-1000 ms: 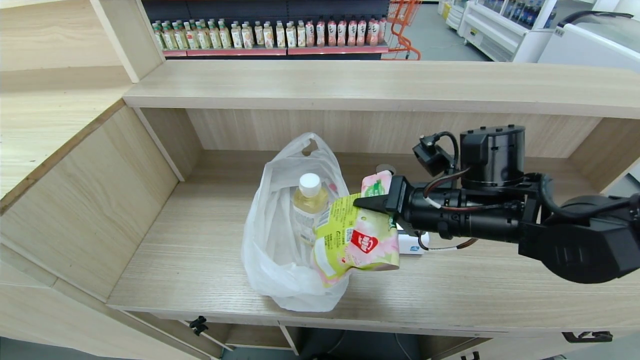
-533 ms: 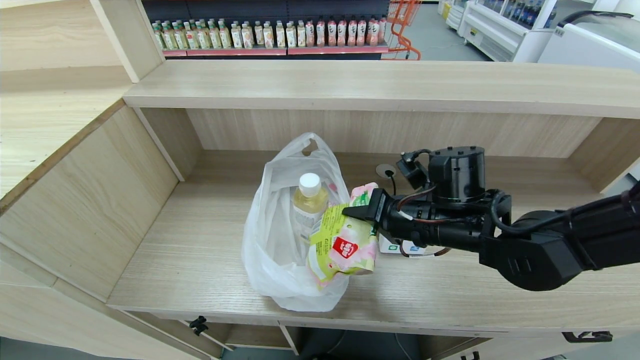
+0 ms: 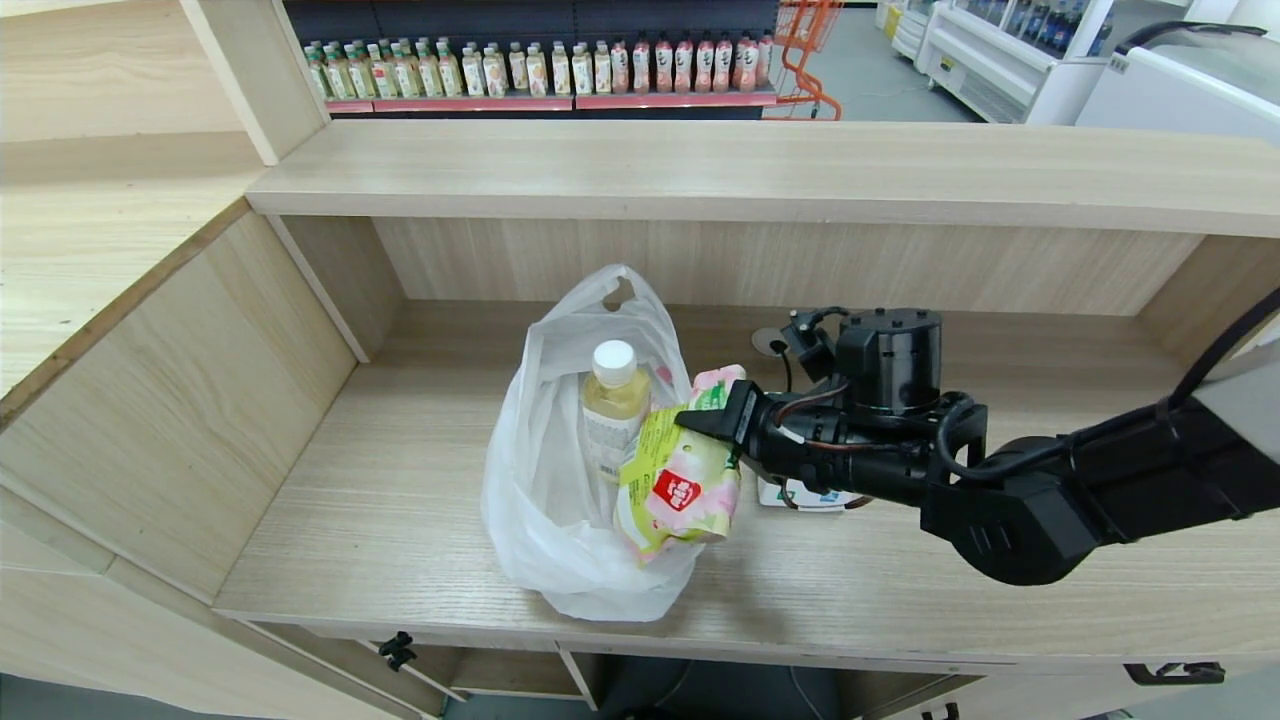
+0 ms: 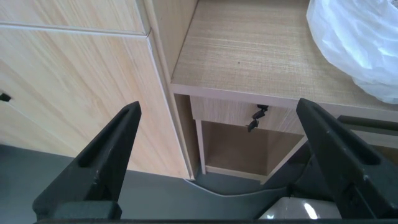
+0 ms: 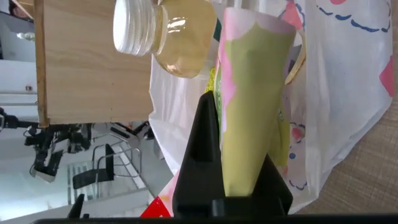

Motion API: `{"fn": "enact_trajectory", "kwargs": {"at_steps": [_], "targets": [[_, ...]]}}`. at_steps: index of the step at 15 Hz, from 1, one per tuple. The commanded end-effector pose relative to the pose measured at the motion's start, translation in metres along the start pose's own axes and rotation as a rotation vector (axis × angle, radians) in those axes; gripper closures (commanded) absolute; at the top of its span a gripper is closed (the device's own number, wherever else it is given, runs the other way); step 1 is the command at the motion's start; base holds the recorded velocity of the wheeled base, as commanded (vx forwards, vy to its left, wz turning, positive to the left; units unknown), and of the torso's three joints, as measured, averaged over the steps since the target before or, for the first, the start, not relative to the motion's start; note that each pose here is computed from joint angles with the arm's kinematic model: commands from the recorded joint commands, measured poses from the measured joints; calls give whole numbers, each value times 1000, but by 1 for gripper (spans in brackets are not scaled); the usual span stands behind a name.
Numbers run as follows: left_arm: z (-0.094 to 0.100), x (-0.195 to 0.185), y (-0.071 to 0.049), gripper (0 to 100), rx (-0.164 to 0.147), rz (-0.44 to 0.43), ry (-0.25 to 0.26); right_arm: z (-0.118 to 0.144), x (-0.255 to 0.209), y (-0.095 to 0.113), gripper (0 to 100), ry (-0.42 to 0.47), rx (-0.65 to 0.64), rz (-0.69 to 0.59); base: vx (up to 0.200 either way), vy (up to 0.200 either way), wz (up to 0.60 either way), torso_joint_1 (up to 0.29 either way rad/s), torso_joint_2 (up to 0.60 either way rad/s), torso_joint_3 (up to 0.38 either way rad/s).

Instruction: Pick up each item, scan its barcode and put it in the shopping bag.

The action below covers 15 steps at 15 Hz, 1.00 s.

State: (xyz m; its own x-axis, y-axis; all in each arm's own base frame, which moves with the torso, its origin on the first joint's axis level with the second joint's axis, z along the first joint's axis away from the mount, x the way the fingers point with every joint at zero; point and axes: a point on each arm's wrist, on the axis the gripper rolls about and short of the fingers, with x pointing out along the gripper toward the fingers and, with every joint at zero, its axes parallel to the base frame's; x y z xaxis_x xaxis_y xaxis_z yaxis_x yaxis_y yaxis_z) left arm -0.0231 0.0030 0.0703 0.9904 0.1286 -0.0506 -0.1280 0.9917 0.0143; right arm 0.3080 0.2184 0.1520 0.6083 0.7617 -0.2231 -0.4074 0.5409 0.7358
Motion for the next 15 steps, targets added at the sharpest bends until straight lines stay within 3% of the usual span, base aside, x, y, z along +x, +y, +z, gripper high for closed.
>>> {"fn": "enact_trajectory", "kwargs": {"at_steps": [1, 7, 8, 15], "targets": [[0, 0, 0, 0, 0, 0, 0, -1, 5, -7, 100, -2, 3, -7, 0, 0, 0, 0, 0, 0], [0, 0, 0, 0, 0, 0, 0, 0, 12, -10, 100, -23, -48, 11, 0, 0, 0, 0, 0, 0], [0, 0, 0, 0, 0, 1, 0, -1, 14, -12, 0, -18, -69, 5, 0, 0, 0, 0, 0, 0], [0, 0, 0, 0, 0, 0, 0, 26, 9, 17, 0, -115, -96, 126, 0, 0, 0, 0, 0, 0]]}}
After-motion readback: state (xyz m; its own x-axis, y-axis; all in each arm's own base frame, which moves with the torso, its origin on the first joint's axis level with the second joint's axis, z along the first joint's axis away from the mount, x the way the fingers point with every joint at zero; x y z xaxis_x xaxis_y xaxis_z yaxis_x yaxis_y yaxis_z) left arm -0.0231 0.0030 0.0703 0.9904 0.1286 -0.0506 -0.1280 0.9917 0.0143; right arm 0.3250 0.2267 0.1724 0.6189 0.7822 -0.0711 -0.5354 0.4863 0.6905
